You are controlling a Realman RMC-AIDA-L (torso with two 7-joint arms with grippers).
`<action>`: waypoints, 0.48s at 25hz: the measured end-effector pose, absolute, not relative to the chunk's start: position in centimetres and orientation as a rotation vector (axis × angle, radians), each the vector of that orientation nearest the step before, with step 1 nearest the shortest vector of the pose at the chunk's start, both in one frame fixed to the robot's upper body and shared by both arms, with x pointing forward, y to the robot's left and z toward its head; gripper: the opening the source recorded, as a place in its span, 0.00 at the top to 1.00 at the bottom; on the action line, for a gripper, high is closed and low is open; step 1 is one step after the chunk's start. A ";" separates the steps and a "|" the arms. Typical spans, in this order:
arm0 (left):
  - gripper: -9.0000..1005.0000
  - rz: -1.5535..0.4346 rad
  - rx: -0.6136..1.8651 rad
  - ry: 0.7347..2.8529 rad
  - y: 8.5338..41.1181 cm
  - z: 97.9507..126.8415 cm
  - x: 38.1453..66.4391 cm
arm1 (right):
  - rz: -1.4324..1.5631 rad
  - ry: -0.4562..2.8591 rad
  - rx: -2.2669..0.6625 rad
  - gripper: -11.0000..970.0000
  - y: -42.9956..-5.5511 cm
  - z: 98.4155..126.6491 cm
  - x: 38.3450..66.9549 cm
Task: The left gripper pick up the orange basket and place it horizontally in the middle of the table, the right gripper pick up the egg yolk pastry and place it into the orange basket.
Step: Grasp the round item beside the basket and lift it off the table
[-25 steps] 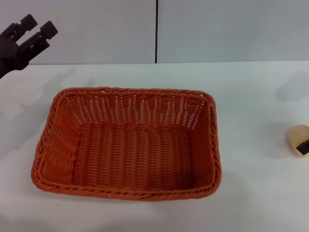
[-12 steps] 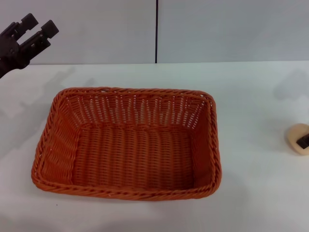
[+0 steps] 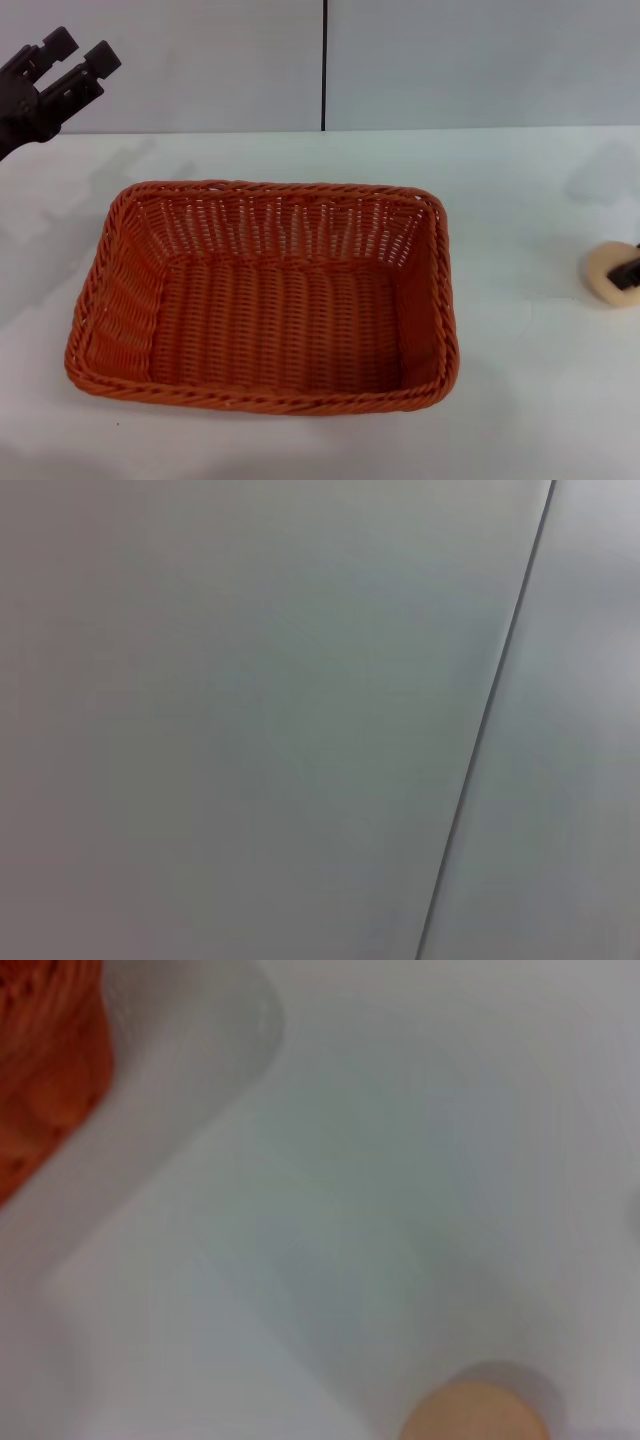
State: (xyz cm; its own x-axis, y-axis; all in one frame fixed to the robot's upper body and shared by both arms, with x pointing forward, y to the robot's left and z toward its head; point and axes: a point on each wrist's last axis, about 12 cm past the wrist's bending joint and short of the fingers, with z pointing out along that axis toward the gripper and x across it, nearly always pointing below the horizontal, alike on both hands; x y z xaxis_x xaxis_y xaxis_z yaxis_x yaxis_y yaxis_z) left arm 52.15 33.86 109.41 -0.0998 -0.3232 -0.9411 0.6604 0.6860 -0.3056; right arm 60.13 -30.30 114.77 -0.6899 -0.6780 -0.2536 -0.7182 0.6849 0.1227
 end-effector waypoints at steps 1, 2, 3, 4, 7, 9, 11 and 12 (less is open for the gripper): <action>0.19 -0.846 0.298 1.451 33.9 109.4 52.1 | 0.358 2.661 -1.128 0.56 -30.2 115.1 60.1; 0.19 -0.846 0.298 1.451 33.9 109.4 52.1 | 0.358 2.661 -1.128 0.57 -30.2 115.1 60.1; 0.19 -0.846 0.298 1.451 33.9 109.4 52.1 | 0.401 2.606 -1.115 0.57 -30.1 115.7 59.9; 0.19 -0.846 0.298 1.451 33.9 109.4 52.1 | 0.401 2.606 -1.115 0.58 -30.1 115.7 59.9; 0.19 -0.849 0.296 1.446 34.0 109.4 51.9 | 0.453 2.514 -1.085 0.59 -30.3 116.9 59.7; 0.19 -0.852 0.295 1.444 34.0 109.4 51.9 | 0.486 2.448 -1.061 0.60 -30.3 117.7 59.5; 0.19 -0.852 0.293 1.443 34.2 109.5 51.8 | 0.524 2.365 -1.039 0.62 -30.2 118.5 59.2; 0.19 -0.853 0.292 1.443 34.2 109.5 51.8 | 0.547 2.315 -1.032 0.63 -30.1 119.0 59.0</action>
